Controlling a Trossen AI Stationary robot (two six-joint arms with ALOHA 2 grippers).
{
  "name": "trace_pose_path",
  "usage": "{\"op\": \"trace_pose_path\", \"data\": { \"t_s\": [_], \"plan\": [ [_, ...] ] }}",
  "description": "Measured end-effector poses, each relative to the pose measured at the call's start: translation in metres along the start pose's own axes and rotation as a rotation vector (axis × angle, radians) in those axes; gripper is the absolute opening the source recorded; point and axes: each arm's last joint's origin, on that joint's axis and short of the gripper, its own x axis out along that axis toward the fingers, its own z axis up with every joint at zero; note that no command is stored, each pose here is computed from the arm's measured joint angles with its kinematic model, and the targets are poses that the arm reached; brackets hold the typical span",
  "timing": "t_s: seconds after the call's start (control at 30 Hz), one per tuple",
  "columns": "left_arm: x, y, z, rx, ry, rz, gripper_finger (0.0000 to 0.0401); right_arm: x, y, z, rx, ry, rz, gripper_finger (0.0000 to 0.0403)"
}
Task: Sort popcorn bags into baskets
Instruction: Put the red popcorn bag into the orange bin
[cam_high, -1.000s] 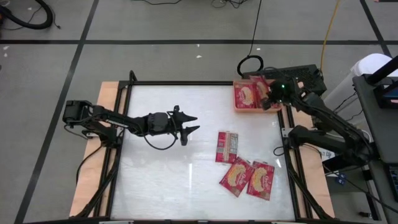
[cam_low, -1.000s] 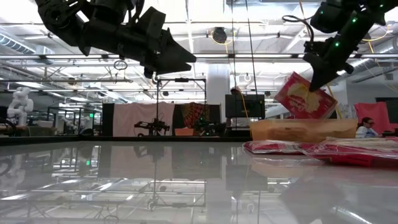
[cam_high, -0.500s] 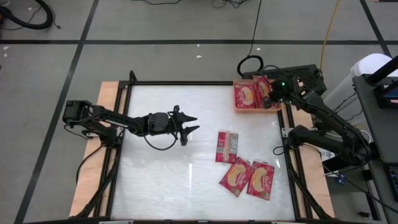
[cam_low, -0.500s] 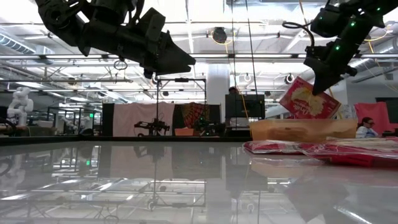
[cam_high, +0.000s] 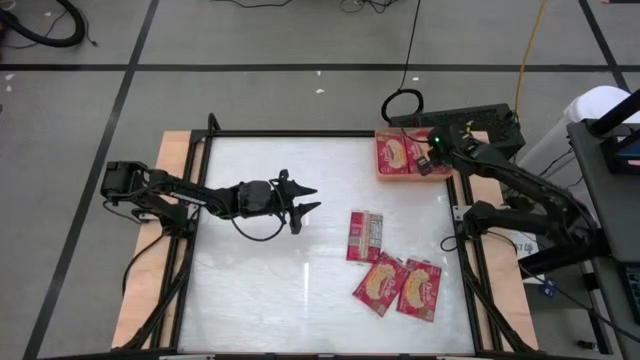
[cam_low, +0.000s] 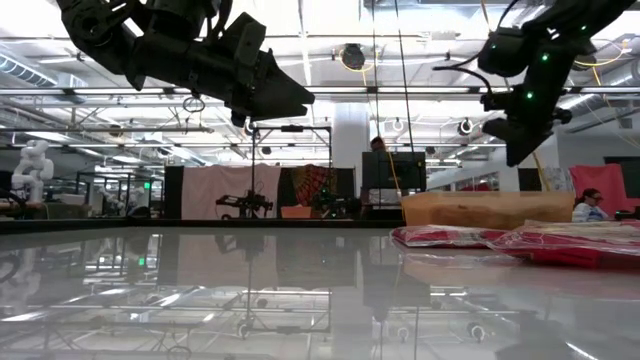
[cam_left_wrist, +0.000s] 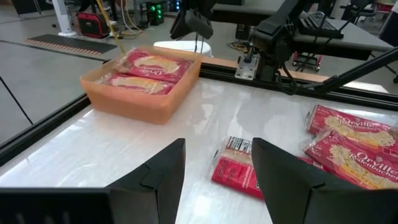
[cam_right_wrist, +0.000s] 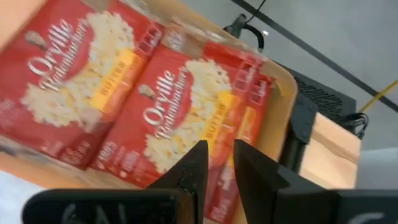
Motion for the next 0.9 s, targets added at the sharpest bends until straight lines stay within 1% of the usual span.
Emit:
{"op": "trace_pose_path", "data": {
  "t_s": [0.1,0.2,0.23,0.3,0.33,0.43,0.5,0.63,0.77,0.9],
  "plan": [
    [0.000,0.000,0.000,0.000,0.000,0.001,0.0186,0.003,0.007,0.005,0.049,-0.025,0.038,0.0070],
    [0.000,0.002,0.000,-0.002,-0.001,0.007,0.0186,0.010,0.017,0.009,0.125,-0.012,0.158,0.0071],
    [0.000,0.003,0.000,-0.003,-0.002,0.009,0.0186,0.013,0.021,0.010,0.133,-0.001,0.194,0.0071],
    [0.001,0.003,0.000,-0.005,-0.002,0.011,0.0186,0.019,0.028,0.011,0.113,0.027,0.217,0.0071],
    [0.001,0.003,0.000,-0.005,-0.002,0.011,0.0186,0.023,0.030,0.011,0.100,0.042,0.208,0.0071],
    [0.000,0.003,0.000,-0.005,-0.001,0.011,0.0186,0.036,0.032,0.009,0.069,0.093,0.131,0.0067],
    [0.000,0.003,0.000,-0.004,0.001,0.010,0.0187,0.044,0.032,0.008,0.053,0.133,0.109,0.0062],
    [0.000,0.003,-0.001,-0.003,0.008,0.011,0.0187,0.060,0.029,0.005,0.032,0.200,0.018,0.0047],
    [0.000,0.003,-0.001,-0.002,0.010,0.012,0.0187,0.070,0.025,0.002,0.037,0.256,-0.013,0.0031],
    [0.000,0.003,-0.001,0.001,0.016,0.012,0.0187,0.072,0.024,0.001,0.032,0.269,-0.040,0.0019]
  ]
}}
